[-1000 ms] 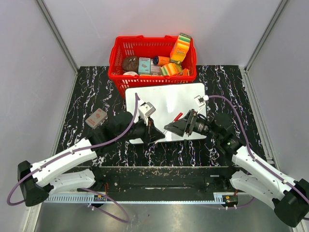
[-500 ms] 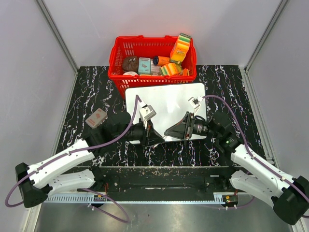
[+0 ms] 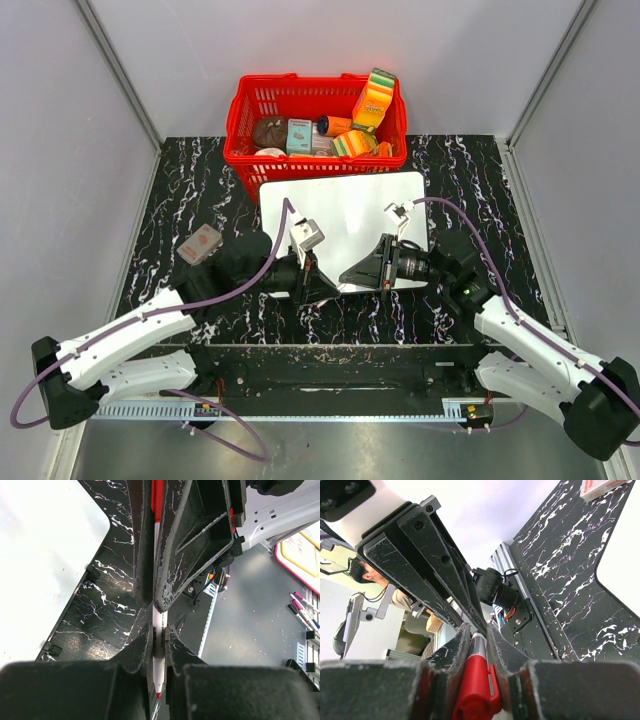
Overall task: Write a sentence on the whiteboard
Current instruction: Pick up the whiteboard marker at the center of the board, then write a sentence on the whiteboard.
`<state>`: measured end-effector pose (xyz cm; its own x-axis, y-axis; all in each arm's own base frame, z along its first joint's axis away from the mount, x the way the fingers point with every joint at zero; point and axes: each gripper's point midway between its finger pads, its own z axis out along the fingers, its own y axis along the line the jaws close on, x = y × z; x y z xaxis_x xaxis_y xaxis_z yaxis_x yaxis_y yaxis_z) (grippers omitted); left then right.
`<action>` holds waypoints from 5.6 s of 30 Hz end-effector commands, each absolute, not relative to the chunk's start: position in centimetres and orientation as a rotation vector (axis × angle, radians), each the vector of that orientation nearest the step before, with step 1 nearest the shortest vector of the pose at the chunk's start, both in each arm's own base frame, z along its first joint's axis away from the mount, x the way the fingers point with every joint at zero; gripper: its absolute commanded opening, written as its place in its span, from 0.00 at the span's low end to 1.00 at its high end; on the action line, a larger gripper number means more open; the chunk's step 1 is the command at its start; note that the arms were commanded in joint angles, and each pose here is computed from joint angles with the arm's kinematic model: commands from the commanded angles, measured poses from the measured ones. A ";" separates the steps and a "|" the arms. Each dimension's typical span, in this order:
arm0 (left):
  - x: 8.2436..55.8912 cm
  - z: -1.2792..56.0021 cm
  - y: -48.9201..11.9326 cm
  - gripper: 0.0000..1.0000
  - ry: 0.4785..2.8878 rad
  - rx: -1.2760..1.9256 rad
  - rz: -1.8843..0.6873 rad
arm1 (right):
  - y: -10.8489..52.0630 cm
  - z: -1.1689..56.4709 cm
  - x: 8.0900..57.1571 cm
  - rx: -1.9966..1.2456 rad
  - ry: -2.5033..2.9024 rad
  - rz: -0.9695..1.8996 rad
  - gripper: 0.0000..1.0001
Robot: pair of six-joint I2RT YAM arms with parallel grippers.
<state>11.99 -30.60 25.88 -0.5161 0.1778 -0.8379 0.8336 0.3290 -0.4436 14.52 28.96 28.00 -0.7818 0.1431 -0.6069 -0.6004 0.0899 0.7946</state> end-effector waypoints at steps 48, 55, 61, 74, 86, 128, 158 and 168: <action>17.7 21.9 -28.4 0.99 2.005 0.626 -1.098 | 23.8 23.5 19.2 -0.210 1.951 1.156 0.00; 21.3 19.0 -24.8 0.99 2.030 0.403 -1.114 | 22.9 23.1 19.9 -0.181 1.952 1.082 0.00; 23.4 19.6 -20.0 0.99 1.908 0.211 -1.162 | 22.1 23.2 20.5 -0.135 1.939 1.033 0.00; 27.2 18.5 -13.1 0.99 1.870 -0.100 -0.927 | 21.0 23.4 20.9 -0.104 1.919 0.974 0.00; 30.4 18.8 -13.7 0.99 1.817 -0.015 -0.921 | 21.7 23.8 21.2 -0.123 1.916 0.988 0.00; 32.5 15.7 -19.3 0.01 1.763 0.445 -1.414 | 21.8 24.4 21.4 -0.139 1.909 0.978 0.00; 29.5 13.0 -23.3 0.00 1.864 0.492 -1.402 | 22.8 29.5 25.6 -0.258 1.711 0.842 0.00; 29.0 12.9 -24.1 0.00 1.868 0.525 -1.406 | 23.9 34.3 30.2 -0.272 1.563 0.723 0.00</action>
<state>29.24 -23.75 13.63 -0.7313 -0.1557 -0.6641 0.6059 0.2988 -0.7373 28.09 23.53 29.30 -0.2989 0.2082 -0.9313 -0.5565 0.7548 0.3473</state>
